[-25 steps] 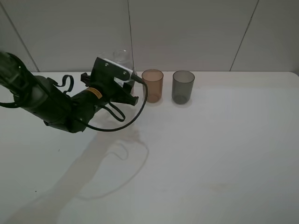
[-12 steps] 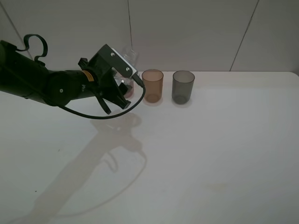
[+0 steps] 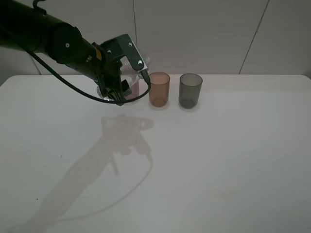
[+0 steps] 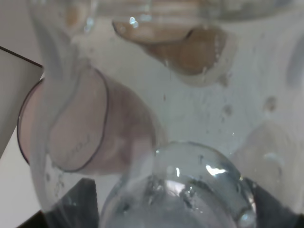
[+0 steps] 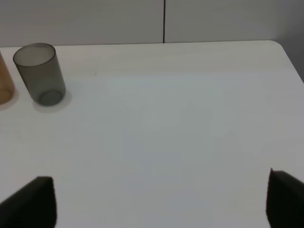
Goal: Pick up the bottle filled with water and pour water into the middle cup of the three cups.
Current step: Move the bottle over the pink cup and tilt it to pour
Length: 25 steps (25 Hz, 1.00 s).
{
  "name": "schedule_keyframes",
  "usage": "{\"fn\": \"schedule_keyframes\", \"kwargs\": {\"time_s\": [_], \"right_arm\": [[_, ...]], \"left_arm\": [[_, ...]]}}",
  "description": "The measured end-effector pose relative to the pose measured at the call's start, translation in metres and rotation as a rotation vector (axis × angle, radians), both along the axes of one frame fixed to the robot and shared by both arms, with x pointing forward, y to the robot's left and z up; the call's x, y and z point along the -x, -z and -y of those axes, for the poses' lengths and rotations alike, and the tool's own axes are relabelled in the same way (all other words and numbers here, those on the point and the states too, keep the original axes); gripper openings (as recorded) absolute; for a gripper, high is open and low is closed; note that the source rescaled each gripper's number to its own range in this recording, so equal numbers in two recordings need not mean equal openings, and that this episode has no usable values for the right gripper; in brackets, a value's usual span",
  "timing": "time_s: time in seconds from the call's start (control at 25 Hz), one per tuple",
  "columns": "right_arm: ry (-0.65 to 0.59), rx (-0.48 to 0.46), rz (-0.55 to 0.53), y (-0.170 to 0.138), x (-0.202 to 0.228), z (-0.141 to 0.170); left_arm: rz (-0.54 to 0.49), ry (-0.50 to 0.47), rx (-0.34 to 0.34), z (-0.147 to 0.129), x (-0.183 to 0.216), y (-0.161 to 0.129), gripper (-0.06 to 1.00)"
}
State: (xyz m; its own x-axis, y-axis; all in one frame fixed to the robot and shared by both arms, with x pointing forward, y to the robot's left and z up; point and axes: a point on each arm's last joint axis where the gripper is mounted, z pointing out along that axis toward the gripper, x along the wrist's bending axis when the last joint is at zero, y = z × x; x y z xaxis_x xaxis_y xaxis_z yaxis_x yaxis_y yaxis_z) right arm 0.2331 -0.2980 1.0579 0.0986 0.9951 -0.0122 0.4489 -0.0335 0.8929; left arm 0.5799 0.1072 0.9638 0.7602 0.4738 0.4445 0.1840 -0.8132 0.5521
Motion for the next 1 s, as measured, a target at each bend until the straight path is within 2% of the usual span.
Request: {"fn": "schedule_keyframes", "kwargs": {"time_s": [0.28, 0.48, 1.0], "right_arm": [[0.0, 0.0, 0.0, 0.0, 0.0, 0.0], [0.0, 0.0, 0.0, 0.0, 0.0, 0.0], [0.0, 0.0, 0.0, 0.0, 0.0, 0.0]], "left_arm": [[0.004, 0.002, -0.078, -0.001, -0.015, -0.025, 0.01], [0.009, 0.009, -0.181, -0.002, -0.028, -0.04, 0.01], [0.029, 0.082, -0.323, -0.004, -0.044, -0.03, 0.01]]}}
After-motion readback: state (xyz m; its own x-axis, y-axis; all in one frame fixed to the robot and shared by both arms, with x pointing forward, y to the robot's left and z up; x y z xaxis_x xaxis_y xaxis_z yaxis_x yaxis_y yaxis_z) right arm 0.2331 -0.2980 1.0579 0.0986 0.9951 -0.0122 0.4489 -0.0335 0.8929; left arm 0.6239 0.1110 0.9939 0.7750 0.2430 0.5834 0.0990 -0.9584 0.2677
